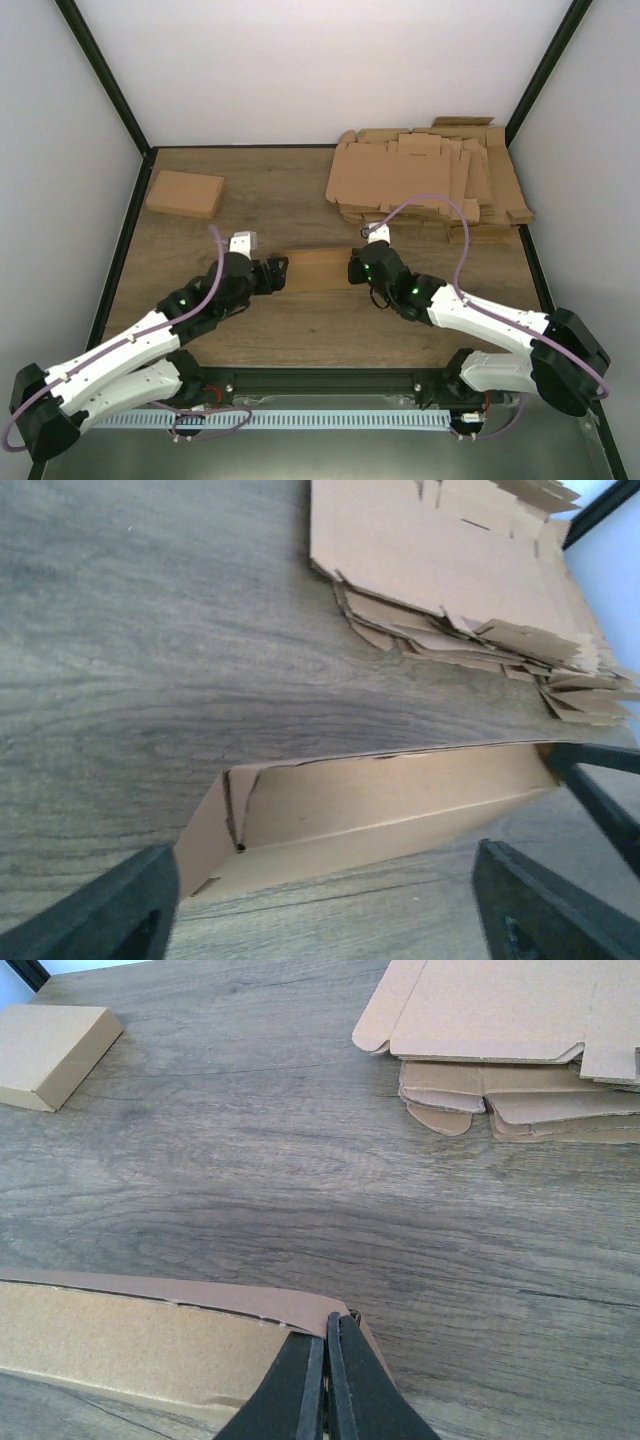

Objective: Fold the paper box

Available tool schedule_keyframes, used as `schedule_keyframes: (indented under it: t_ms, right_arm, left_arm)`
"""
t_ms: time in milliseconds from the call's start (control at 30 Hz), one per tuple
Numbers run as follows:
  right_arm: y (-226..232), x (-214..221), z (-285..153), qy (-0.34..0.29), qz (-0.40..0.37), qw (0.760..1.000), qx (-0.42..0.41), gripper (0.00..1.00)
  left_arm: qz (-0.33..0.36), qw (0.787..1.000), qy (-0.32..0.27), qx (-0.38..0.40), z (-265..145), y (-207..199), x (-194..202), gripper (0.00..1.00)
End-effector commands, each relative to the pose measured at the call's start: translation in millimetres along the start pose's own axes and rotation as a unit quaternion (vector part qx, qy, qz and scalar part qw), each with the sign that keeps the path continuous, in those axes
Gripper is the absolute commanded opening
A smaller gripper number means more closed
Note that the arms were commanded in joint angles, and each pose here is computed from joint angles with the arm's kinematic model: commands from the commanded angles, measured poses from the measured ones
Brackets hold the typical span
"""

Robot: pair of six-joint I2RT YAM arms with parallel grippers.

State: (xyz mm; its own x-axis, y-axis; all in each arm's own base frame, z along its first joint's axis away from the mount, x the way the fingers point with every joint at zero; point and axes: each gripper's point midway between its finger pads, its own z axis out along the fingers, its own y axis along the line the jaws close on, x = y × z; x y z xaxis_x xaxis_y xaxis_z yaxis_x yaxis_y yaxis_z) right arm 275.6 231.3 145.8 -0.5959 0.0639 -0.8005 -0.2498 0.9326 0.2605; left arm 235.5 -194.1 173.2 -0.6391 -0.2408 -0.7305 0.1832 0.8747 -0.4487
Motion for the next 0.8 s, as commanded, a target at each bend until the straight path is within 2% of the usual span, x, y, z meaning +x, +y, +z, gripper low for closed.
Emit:
schedule_keyframes:
  t_ms: [0, 67, 100, 233, 400, 433, 467, 567, 633, 667, 767]
  right_arm:
    - [-36.2, 97.0, 0.6, 0.169, -0.050, 0.983, 0.049, 0.01]
    - [-36.6, 97.2, 0.8, 0.169, -0.050, 0.983, 0.050, 0.01]
    - [-36.5, 97.0, 0.7, 0.169, -0.051, 0.983, 0.049, 0.01]
    - [-35.9, 95.3, 0.7, 0.167, -0.051, 0.983, 0.049, 0.01]
    - [-36.1, 94.9, 0.3, 0.167, -0.050, 0.984, 0.050, 0.01]
    - [-36.7, 95.0, 0.1, 0.166, -0.049, 0.984, 0.051, 0.01]
    - [-36.5, 95.3, 0.1, 0.167, -0.049, 0.983, 0.050, 0.01]
    - [-36.8, 95.6, 0.0, 0.168, -0.048, 0.983, 0.051, 0.01]
    - [-37.2, 95.2, -0.4, 0.167, -0.048, 0.983, 0.052, 0.01]
    - [-37.2, 95.0, -0.4, 0.166, -0.048, 0.984, 0.052, 0.01]
    - [-37.2, 94.7, -0.7, 0.166, -0.048, 0.984, 0.052, 0.01]
  left_arm:
    - [-0.038, 0.999, 0.025, 0.001, -20.7, -7.7, -12.5, 0.88]
    - [-0.061, 0.998, 0.026, 0.001, -25.5, -11.2, -19.2, 0.99]
    - [-0.074, 0.997, 0.026, -0.004, -27.9, -10.8, -22.9, 1.00]
    - [-0.122, 0.992, 0.032, -0.009, -29.9, -7.5, -36.4, 1.00]
    - [-0.209, 0.975, 0.058, 0.043, -17.4, -3.0, -38.5, 1.00]
    - [-0.226, 0.971, 0.063, 0.054, -13.6, -1.9, -36.3, 0.98]
    - [-0.242, 0.966, 0.064, 0.062, -10.4, -0.5, -36.0, 0.93]
    - [-0.271, 0.957, 0.067, 0.075, -3.7, 4.5, -29.4, 0.69]
    - [-0.283, 0.954, 0.067, 0.077, -0.8, 8.7, -24.7, 0.57]
    - [-0.287, 0.952, 0.067, 0.079, 0.0, 9.9, -23.7, 0.54]
    - [-0.293, 0.951, 0.070, 0.072, 3.5, 15.0, -19.4, 0.53]
